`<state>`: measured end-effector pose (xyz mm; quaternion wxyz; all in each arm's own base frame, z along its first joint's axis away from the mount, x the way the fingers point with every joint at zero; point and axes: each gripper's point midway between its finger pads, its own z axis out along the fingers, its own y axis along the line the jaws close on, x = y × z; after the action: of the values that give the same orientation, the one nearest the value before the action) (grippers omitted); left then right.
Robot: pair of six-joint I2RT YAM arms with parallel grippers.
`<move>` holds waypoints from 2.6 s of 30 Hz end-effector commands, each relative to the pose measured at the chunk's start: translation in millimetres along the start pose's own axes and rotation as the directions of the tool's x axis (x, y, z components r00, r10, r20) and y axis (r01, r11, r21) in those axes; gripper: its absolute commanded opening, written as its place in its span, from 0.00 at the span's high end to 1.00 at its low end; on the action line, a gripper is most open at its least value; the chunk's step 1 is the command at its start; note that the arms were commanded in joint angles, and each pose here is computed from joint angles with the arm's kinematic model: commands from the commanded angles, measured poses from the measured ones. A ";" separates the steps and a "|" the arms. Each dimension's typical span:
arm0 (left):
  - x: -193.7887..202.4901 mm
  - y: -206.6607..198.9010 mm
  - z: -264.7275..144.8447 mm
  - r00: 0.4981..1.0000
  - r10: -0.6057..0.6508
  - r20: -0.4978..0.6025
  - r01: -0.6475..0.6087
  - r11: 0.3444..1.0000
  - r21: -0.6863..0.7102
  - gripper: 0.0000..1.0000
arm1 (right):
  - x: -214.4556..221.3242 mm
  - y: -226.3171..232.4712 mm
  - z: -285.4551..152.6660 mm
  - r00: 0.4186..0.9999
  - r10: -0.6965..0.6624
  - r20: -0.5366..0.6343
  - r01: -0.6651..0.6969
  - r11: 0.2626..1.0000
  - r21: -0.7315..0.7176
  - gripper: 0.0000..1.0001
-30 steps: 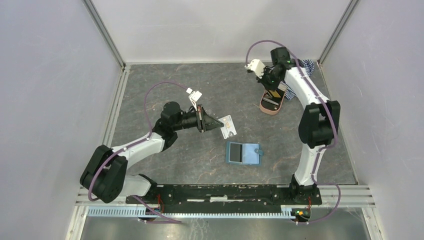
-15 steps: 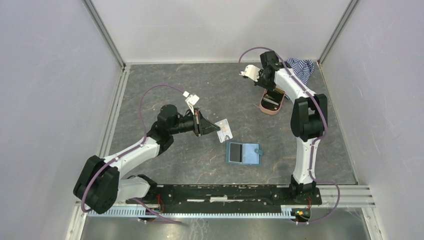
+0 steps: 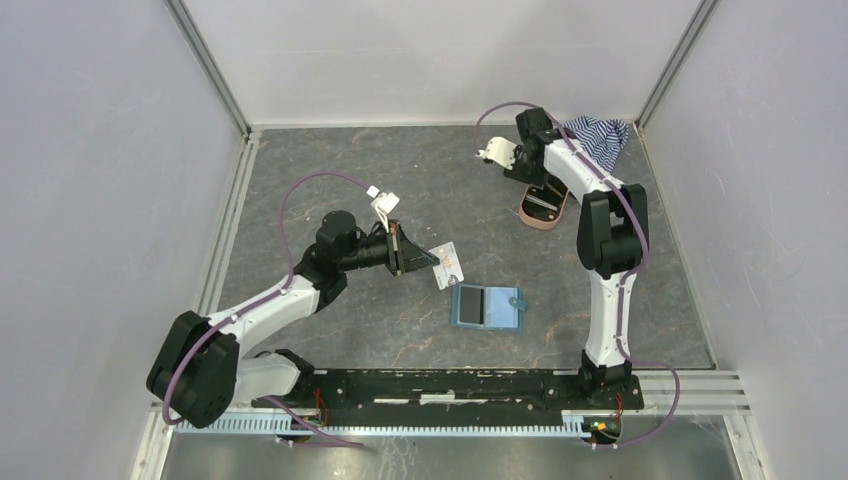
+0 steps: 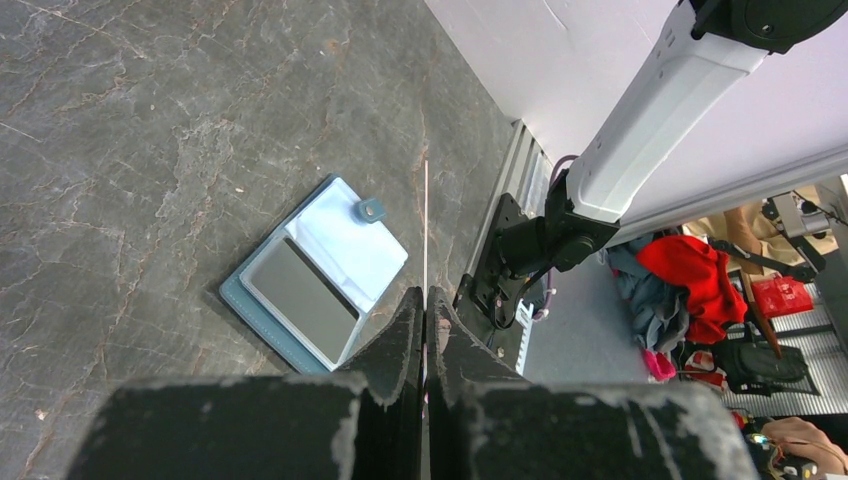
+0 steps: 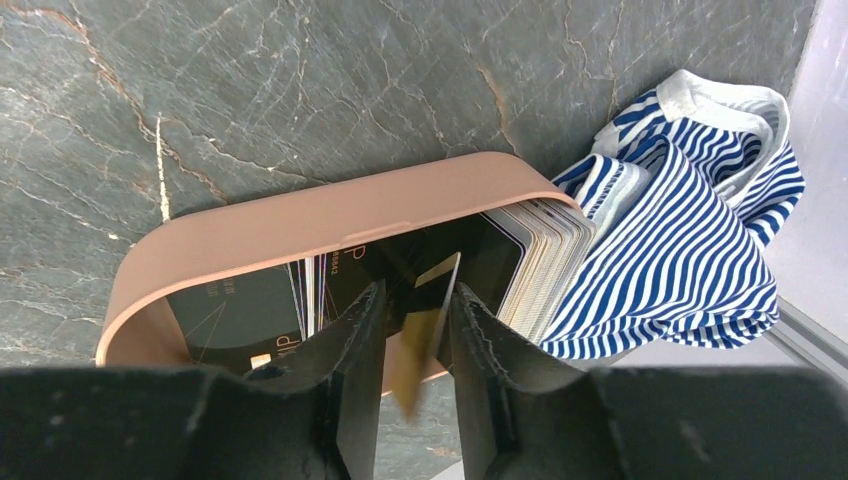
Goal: Put the credit cards into the card holder
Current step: Place the credit card in the storage box, then insert the credit card into the card holder.
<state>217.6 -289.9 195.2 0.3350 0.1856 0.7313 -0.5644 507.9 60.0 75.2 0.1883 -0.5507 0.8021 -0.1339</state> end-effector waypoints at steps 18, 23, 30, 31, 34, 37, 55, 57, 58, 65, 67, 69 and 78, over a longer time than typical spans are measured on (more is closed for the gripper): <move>-8.0 -13.1 1.5 0.998 0.060 0.018 -0.060 0.998 0.034 0.98 | -7.1 -19.7 -51.7 0.997 -0.063 0.053 0.058 0.993 0.100 0.56; -7.1 -14.3 2.2 0.998 0.058 0.015 -0.059 0.998 0.037 0.98 | 3.3 -19.7 -44.3 0.997 -0.074 0.015 0.072 0.991 0.115 0.56; -6.1 -15.7 -0.2 0.998 0.058 0.017 -0.059 0.998 0.036 0.98 | 14.1 -22.9 -34.9 0.999 -0.037 0.013 0.035 0.991 0.128 0.57; -6.2 -16.0 -0.4 0.998 0.059 0.017 -0.059 0.998 0.036 0.98 | 12.8 -22.2 -36.7 0.999 -0.030 0.034 0.025 0.992 0.120 0.57; -7.0 -16.1 -0.3 0.998 0.061 0.018 -0.061 0.998 0.035 0.98 | 4.2 -18.2 -50.5 0.992 -0.009 0.122 -0.002 0.996 0.086 0.56; -8.5 -17.2 0.4 0.998 0.061 0.020 -0.062 0.997 0.037 0.98 | -5.2 -14.1 -66.4 0.978 0.010 0.206 -0.024 0.998 0.066 0.56; -18.2 -65.8 29.1 0.981 0.105 0.164 -0.126 0.985 0.122 0.98 | -63.9 174.0 -251.4 0.344 0.410 0.845 0.172 0.857 -0.486 0.43; -19.9 -71.6 32.9 0.978 0.115 0.174 -0.140 0.980 0.139 0.98 | -59.4 198.8 -262.5 0.305 0.484 0.820 0.232 0.797 -0.557 0.42; -20.0 -73.9 34.7 0.978 0.116 0.175 -0.142 0.979 0.147 0.98 | -57.2 208.3 -267.6 0.296 0.514 0.805 0.257 0.769 -0.586 0.41; -16.8 -82.6 42.7 0.979 0.076 0.189 -0.112 0.975 0.190 0.98 | -41.1 246.2 -273.5 0.280 0.535 0.797 0.309 0.736 -0.603 0.36; -16.2 -83.2 44.3 0.979 0.069 0.192 -0.107 0.976 0.191 0.98 | -39.7 252.0 -273.9 0.265 0.560 0.785 0.312 0.720 -0.620 0.36; -15.0 -82.5 46.3 0.980 0.067 0.190 -0.103 0.977 0.188 0.98 | -37.0 258.6 -272.7 0.266 0.573 0.775 0.307 0.712 -0.631 0.34; -12.4 -82.9 57.2 0.986 0.050 0.162 -0.083 0.975 0.206 0.98 | -36.0 261.4 -275.6 0.271 0.601 0.752 0.306 0.687 -0.659 0.37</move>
<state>186.7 -358.9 225.2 0.3726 0.2018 0.6638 -0.6163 176.5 187.9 202.0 0.4078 -0.4483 0.5781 0.5464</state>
